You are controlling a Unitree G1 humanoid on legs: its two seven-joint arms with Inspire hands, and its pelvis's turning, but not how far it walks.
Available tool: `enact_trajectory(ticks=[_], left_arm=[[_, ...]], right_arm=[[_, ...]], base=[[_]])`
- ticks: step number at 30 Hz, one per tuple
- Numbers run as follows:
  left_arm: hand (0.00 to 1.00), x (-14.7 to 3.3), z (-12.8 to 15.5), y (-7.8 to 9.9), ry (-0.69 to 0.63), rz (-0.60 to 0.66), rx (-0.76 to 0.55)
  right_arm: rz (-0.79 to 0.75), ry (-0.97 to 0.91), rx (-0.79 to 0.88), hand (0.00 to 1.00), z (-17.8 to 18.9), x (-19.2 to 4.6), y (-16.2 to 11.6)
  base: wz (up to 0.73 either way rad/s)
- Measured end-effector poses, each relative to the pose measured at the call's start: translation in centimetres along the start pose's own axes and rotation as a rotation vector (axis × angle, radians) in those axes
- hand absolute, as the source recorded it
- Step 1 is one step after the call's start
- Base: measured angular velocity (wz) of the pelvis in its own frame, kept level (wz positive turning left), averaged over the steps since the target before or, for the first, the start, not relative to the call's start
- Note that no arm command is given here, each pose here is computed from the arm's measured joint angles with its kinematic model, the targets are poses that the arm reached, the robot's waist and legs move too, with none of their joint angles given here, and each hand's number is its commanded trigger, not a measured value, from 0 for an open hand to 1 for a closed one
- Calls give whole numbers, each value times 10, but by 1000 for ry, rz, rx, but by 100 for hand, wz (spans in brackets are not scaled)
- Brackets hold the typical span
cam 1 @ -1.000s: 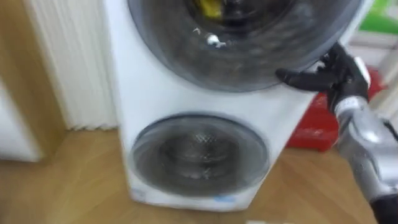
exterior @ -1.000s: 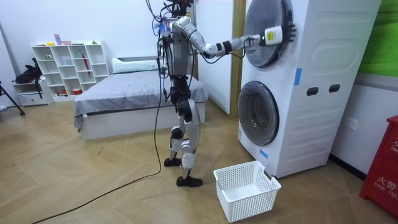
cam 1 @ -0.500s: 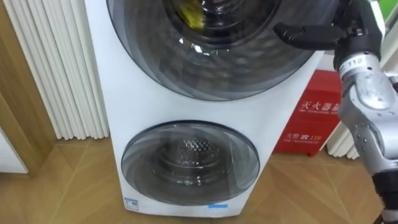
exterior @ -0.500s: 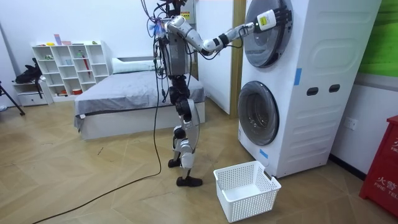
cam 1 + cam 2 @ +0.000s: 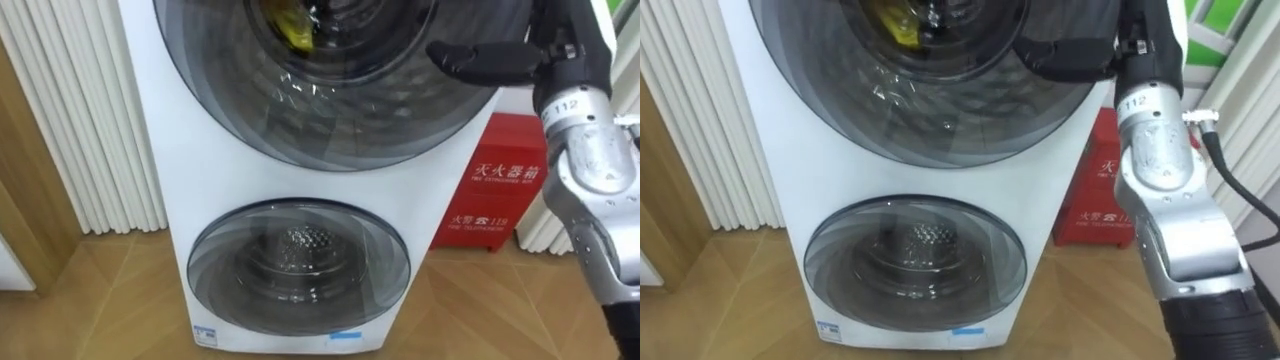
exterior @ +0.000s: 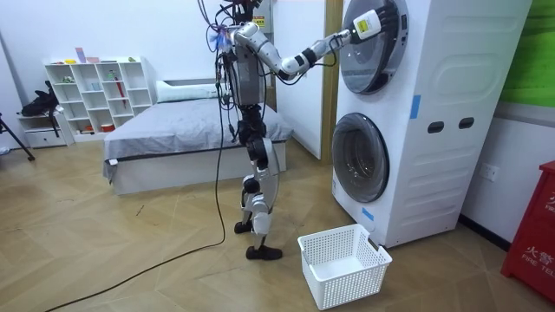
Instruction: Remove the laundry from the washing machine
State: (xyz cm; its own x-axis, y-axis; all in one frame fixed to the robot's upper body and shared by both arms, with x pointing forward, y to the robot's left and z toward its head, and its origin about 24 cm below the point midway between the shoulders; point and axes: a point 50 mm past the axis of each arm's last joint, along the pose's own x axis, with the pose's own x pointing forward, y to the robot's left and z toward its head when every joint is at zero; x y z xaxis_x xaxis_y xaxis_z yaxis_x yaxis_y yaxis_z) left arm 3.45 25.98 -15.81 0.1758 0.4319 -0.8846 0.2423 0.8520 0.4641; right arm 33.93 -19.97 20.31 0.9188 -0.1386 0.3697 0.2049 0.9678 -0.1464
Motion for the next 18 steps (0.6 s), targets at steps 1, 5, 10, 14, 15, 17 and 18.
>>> enact_trajectory(ticks=[1,5,10,14,15,17,18], left_arm=[[0,0,0,0,2,-1,0],[0,0,-6,-1,19,-7,2],[0,-1,-9,-4,28,-21,-15],[0,-1,-8,-6,14,-26,0],[0,-1,-9,-7,8,-27,0],[0,-2,-10,-7,2,-27,-2],[0,-2,-14,-8,7,-30,-1]], right_arm=[[-1,10,0,0,-4,-4,-1],[7,26,3,0,-12,-11,-1],[27,-16,13,0,-7,-33,0],[48,-46,28,0,-2,-43,3],[55,-57,31,0,-1,-48,3],[70,-86,51,0,3,-59,3],[84,-106,65,0,6,-65,4]], base=[[0],[-1],[-1],[2],[0],[-2],[-5]])
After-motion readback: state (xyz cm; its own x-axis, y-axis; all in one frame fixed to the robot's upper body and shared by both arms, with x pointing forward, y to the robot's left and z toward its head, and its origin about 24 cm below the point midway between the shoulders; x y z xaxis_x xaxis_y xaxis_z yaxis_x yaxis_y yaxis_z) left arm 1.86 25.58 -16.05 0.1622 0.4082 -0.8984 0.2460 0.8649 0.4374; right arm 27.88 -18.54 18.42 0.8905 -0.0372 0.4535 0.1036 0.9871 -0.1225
